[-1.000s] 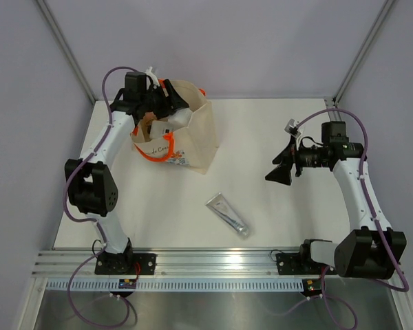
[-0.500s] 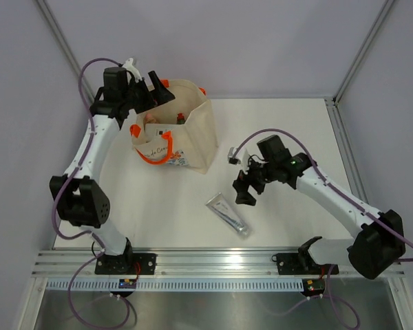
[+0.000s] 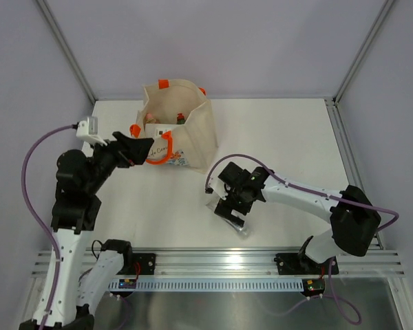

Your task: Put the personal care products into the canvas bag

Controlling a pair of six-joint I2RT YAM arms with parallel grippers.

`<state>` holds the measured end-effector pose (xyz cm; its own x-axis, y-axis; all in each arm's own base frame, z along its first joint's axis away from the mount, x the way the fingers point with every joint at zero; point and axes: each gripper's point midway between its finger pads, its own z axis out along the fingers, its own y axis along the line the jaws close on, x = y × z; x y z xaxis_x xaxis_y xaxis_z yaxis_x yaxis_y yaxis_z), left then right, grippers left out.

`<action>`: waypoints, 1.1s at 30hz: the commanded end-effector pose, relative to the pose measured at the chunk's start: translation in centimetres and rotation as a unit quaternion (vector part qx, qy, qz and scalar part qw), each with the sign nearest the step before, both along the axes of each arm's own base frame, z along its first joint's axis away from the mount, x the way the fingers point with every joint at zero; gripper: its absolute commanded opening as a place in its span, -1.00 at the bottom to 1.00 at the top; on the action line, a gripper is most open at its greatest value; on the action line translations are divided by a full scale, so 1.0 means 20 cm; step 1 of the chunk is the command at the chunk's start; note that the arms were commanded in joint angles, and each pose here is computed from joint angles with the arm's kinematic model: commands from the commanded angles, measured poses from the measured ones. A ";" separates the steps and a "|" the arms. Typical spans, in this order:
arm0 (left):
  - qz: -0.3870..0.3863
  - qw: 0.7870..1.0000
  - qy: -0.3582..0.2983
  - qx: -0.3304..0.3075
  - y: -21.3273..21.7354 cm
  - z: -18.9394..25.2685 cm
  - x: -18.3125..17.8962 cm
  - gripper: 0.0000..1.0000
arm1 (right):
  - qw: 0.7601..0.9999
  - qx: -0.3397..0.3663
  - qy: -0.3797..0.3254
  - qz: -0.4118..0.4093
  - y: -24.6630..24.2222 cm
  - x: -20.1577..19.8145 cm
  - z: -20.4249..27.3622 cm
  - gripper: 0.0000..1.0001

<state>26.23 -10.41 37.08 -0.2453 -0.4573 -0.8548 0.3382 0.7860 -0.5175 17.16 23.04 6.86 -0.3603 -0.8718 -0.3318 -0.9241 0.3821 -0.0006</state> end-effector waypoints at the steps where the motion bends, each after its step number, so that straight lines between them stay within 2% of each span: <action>1: 0.000 0.999 0.027 -0.044 -0.01 -0.16 -0.11 0.98 | 0.999 -0.050 0.018 0.012 -0.09 -0.06 -0.01 0.99; 2: 0.001 0.998 0.023 -0.051 0.00 -0.22 -0.17 0.98 | 0.998 -0.051 0.023 0.023 -0.06 -0.09 -0.02 0.99; 8: 0.003 0.995 0.049 -0.085 -0.01 -0.43 -0.27 0.98 | 0.990 -0.095 0.093 0.040 -0.02 -0.22 -0.19 0.99; 11: -0.001 0.994 0.062 -0.089 -0.01 -0.52 -0.29 0.98 | 0.987 -0.129 0.091 0.031 -0.03 -0.21 -0.25 0.99; 16: 0.050 0.989 0.083 -0.113 0.06 -0.60 -0.29 0.98 | 0.983 -0.163 0.086 0.019 -0.05 -0.17 -0.33 0.95; 18: 0.050 0.989 0.079 -0.119 0.05 -0.61 -0.29 0.97 | 0.982 -0.167 0.081 0.018 -0.04 -0.16 -0.34 0.79; 19: 0.039 0.989 0.082 -0.120 0.04 -0.63 -0.30 0.97 | 0.983 -0.164 0.077 0.018 -0.03 -0.15 -0.34 0.60; 21: 0.013 0.990 0.072 -0.121 0.00 -0.62 -0.31 0.97 | 0.985 -0.158 0.072 0.024 -0.03 -0.14 -0.33 0.38; 22: -0.011 0.989 0.075 -0.126 -0.04 -0.64 -0.32 0.97 | 0.987 -0.148 0.063 0.023 -0.03 -0.13 -0.31 0.17; 27: -0.066 0.971 0.122 -0.193 -0.15 -0.72 -0.34 0.93 | 0.992 -0.093 0.082 0.023 -0.01 -0.09 -0.19 -0.45; 30: -0.081 0.954 0.156 -0.243 -0.19 -0.78 -0.33 0.91 | 0.992 -0.016 0.121 0.013 0.00 -0.01 -0.06 -0.66; 33: -0.078 0.940 0.191 -0.272 -0.22 -0.84 -0.31 0.88 | 0.990 0.054 0.131 0.002 0.00 0.10 0.08 -0.72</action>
